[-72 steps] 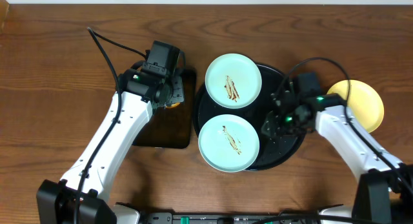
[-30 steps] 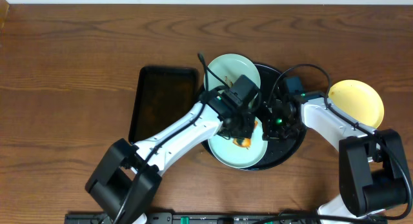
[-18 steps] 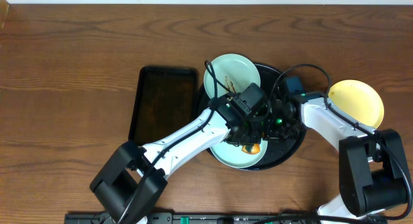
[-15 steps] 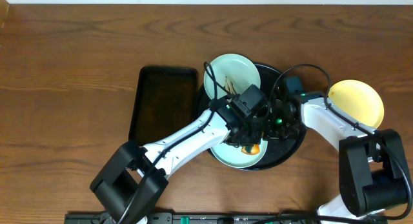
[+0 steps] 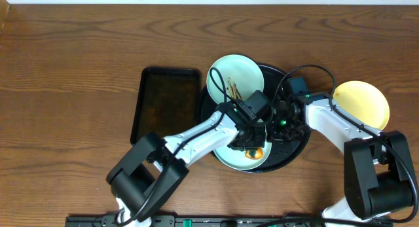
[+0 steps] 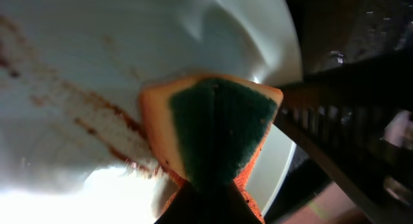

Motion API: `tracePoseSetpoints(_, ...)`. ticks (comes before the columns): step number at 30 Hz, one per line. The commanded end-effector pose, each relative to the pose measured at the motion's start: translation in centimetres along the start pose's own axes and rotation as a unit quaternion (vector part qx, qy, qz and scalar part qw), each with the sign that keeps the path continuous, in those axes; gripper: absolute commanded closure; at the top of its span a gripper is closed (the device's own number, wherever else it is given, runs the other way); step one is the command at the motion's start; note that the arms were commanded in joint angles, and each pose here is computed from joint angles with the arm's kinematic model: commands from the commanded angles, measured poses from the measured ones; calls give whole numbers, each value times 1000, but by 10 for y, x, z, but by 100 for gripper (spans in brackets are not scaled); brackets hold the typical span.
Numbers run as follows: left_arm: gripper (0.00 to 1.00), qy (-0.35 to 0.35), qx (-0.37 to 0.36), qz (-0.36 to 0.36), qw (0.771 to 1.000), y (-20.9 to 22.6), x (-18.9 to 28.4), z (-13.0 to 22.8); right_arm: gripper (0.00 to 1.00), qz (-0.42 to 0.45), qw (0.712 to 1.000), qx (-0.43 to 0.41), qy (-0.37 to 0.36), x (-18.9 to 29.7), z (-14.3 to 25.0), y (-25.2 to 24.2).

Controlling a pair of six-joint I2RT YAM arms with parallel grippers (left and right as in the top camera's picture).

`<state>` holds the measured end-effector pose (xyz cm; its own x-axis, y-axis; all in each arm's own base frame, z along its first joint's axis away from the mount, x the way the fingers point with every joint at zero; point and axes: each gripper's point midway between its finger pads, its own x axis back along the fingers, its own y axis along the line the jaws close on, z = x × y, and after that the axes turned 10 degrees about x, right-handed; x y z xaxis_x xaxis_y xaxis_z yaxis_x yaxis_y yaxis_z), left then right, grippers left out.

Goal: Clean dirty plates on tray and stack at the side
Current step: 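Wipe the lower blue plate with the sponge in the left gripper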

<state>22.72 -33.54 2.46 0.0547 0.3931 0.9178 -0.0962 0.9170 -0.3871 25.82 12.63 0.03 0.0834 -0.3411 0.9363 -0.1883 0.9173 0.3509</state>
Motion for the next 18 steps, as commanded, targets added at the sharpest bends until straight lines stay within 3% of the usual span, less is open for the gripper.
tracePoseSetpoints(1,92,-4,9,-8,1000,7,-6,-6,99,62,998,-20,9,-2,5,-26)
tracePoseSetpoints(11,93,-124,44,-86,988,51,10,-65,99,62,998,-22,17,-1,9,-26)
tracePoseSetpoints(18,92,-146,77,-95,982,71,20,-88,99,62,998,-22,20,-1,10,-26)
